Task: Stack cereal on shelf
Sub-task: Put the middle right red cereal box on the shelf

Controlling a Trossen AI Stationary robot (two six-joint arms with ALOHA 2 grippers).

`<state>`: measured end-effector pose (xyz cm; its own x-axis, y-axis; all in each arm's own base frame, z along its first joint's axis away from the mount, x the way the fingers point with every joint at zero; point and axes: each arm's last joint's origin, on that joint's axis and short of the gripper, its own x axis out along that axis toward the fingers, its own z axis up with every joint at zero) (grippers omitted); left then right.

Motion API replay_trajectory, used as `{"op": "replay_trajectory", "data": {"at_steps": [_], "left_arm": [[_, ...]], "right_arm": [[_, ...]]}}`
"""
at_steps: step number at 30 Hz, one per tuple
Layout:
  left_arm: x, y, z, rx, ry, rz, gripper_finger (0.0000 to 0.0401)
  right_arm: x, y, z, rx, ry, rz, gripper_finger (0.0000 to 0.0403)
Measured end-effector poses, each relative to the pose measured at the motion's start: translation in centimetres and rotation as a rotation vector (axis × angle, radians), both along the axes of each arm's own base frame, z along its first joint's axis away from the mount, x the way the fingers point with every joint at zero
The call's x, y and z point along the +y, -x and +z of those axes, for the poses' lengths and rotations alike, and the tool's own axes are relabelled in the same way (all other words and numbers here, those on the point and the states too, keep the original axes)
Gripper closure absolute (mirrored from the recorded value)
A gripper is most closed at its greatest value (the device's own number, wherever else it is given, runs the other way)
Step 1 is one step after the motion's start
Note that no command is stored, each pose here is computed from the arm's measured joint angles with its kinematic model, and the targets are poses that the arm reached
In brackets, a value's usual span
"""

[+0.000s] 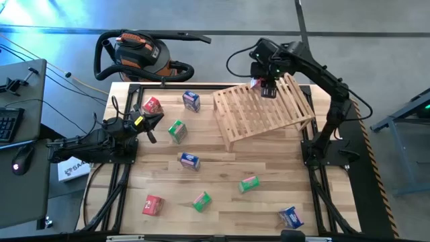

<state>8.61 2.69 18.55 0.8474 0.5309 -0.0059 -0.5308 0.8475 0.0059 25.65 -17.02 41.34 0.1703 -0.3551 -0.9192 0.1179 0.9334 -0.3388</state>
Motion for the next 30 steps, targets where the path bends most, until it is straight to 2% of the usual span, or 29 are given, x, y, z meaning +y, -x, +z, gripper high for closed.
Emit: {"op": "replay_trajectory", "data": {"at_steps": [4, 12, 21, 30], "left_arm": [[0.0, 0.0, 0.0, 0.0, 0.0, 0.0, 0.04], [0.0, 0.0, 0.0, 0.0, 0.0, 0.0, 0.04], [0.0, 0.0, 0.0, 0.0, 0.0, 0.0, 0.04], [0.0, 0.0, 0.0, 0.0, 0.0, 0.0, 0.04]], "right_arm": [[0.0, 0.0, 0.0, 0.006, 0.013, -0.016, 0.0239], [-0.2, 0.2, 0.0, 0.015, 0.032, -0.037, 0.0192], [-0.4, 0.4, 0.1, 0.046, 0.085, -0.062, 0.0187], [1.2, 0.5, 3.6, -0.084, 0.17, -0.061, 0.0188]]}}
